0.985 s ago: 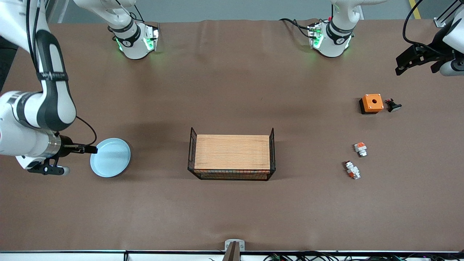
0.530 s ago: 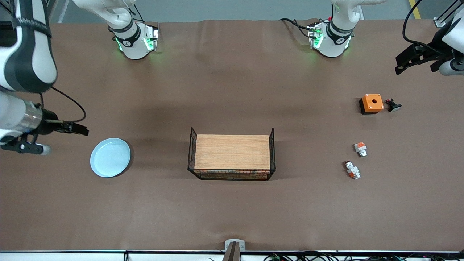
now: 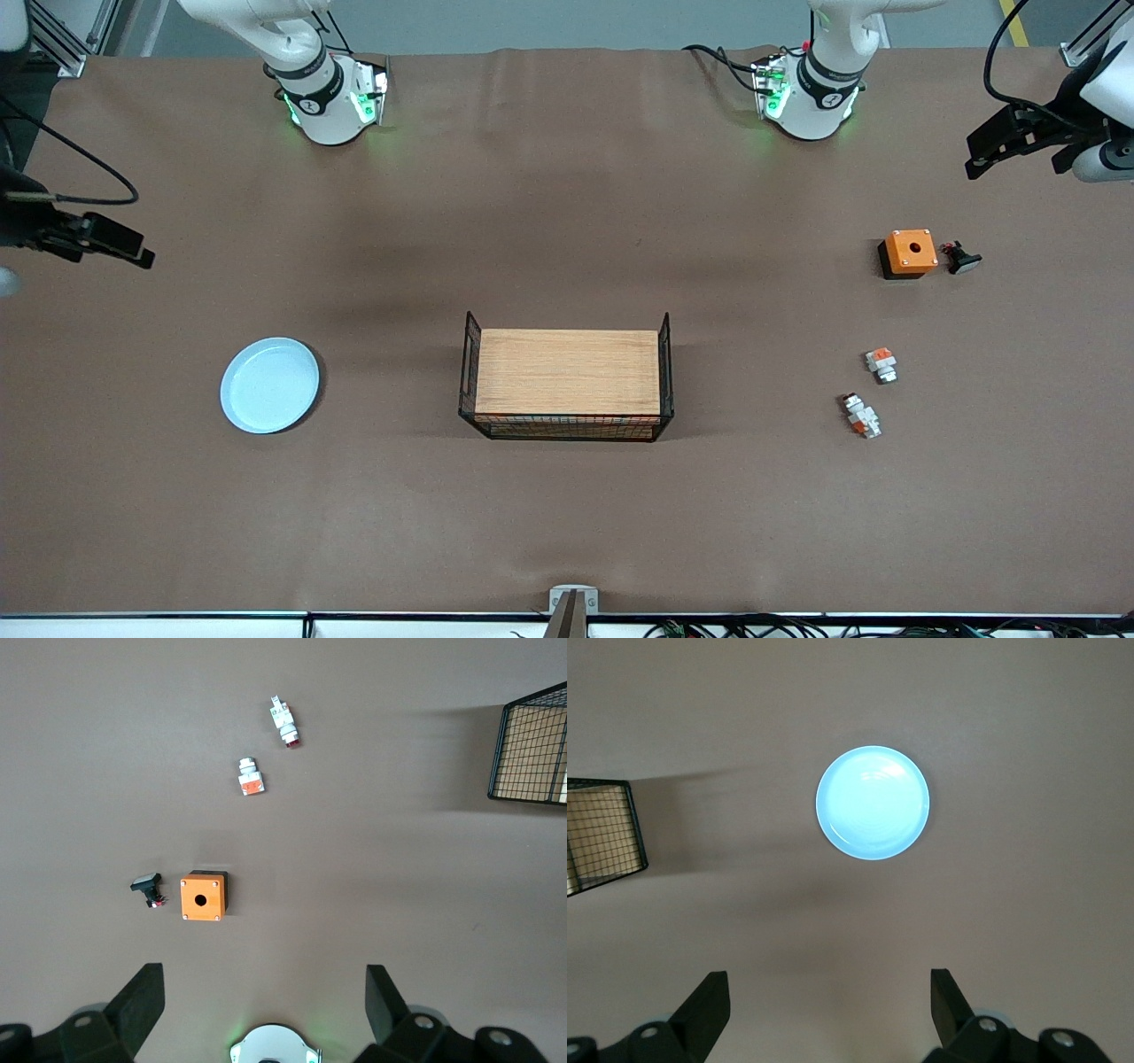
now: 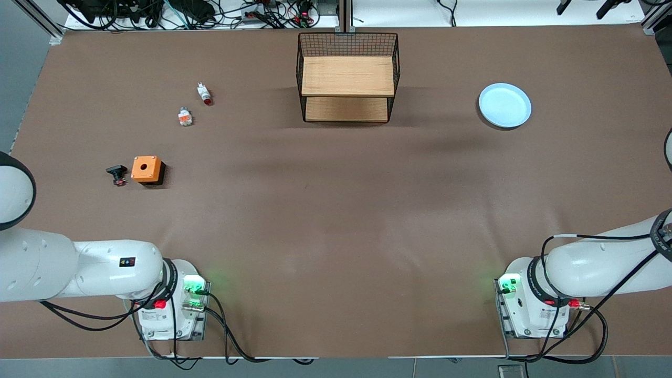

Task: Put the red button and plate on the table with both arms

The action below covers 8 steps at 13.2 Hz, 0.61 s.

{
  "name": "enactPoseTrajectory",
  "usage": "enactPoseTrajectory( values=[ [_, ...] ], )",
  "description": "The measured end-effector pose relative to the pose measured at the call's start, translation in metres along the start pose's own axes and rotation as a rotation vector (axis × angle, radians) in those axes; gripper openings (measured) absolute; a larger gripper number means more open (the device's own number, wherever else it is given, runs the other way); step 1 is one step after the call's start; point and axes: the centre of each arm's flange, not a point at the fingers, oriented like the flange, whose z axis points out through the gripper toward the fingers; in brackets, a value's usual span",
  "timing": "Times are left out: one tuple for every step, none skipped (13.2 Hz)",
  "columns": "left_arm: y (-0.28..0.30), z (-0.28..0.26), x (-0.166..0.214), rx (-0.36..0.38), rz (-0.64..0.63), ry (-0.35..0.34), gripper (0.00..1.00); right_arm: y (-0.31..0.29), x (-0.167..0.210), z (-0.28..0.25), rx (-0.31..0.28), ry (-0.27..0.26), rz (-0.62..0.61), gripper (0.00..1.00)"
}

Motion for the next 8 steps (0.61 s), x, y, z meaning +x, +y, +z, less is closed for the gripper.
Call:
enactPoseTrajectory(
  values=[
    [0.0024,-0.0017,-0.0018,0.001,0.005,0.004,1.00,0.0008,-0.0011,-0.0088,0.000,0.011,0.001,1.00],
    [0.0046,-0.0023,-0.0039,0.002,0.008,0.005,1.00,0.0022,-0.0015,-0.0142,0.001,0.020,0.004,1.00],
    [0.0058,-0.0025,-0.0062,0.003,0.011,0.007,1.00,0.0036,-0.0015,-0.0165,0.001,0.024,0.007,1.00],
    [0.0064,-0.0029,-0.0080,0.004,0.012,0.009,1.00,0.0043,-0.0013,-0.0170,0.001,0.025,0.008,1.00],
    [0.0065,-0.0038,-0.0089,0.004,0.012,0.013,1.00,0.0046,-0.0010,-0.0168,0.001,0.025,0.009,1.00],
    [0.0066,-0.0047,-0.0090,0.003,0.012,0.018,1.00,0.0047,-0.0008,-0.0164,0.000,0.024,0.009,1.00],
    [0.0066,-0.0053,-0.0088,0.003,0.012,0.022,1.00,0.0047,-0.0007,-0.0162,0.000,0.024,0.009,1.00],
    [0.0066,-0.0056,-0.0087,0.003,0.012,0.024,1.00,0.0047,-0.0006,-0.0161,0.000,0.024,0.009,1.00]
  ],
)
